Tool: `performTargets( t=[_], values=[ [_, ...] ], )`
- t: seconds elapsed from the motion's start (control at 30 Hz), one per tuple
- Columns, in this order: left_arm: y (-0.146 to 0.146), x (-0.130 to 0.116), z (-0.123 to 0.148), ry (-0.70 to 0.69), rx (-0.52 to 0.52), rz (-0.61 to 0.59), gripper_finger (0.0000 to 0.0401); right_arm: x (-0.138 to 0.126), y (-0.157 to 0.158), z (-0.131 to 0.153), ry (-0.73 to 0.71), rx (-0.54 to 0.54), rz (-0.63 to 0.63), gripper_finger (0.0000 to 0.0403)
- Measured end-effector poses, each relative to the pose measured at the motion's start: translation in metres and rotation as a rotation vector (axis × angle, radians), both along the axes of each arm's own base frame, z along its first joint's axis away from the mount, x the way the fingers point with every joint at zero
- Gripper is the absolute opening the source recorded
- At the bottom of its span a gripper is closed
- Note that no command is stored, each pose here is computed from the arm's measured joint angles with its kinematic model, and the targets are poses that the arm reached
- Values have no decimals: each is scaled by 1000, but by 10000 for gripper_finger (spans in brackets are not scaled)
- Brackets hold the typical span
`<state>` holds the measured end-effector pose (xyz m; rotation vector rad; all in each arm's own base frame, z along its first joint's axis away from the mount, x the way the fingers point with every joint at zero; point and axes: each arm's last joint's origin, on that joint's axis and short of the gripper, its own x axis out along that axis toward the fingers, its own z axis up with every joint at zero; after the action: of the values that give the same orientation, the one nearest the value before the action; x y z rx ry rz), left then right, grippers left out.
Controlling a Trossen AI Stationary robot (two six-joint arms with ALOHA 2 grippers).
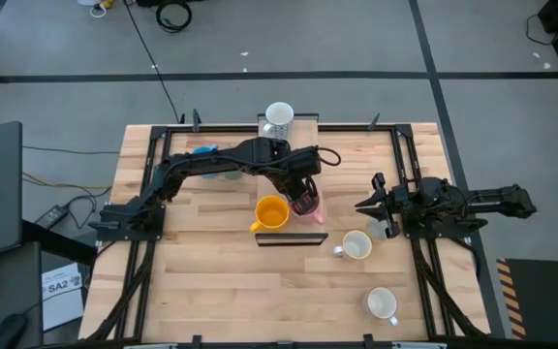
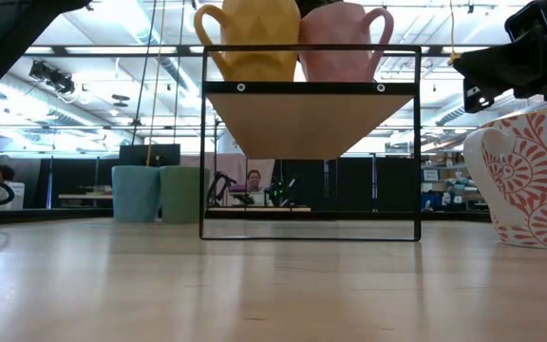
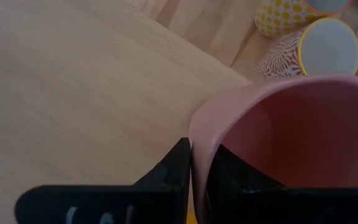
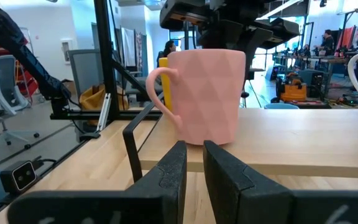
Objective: Place coffee mugs
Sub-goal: Put the pink mug on the shelf
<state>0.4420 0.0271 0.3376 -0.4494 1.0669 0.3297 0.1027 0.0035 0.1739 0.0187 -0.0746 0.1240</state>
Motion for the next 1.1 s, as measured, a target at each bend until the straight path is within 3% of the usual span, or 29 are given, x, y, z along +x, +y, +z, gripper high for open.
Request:
performTargets(
  t=[1.1],
  values=[
    [-12, 4, 2, -42, 39, -94, 48, 0, 0, 0, 0, 3, 0, 61]
  ],
)
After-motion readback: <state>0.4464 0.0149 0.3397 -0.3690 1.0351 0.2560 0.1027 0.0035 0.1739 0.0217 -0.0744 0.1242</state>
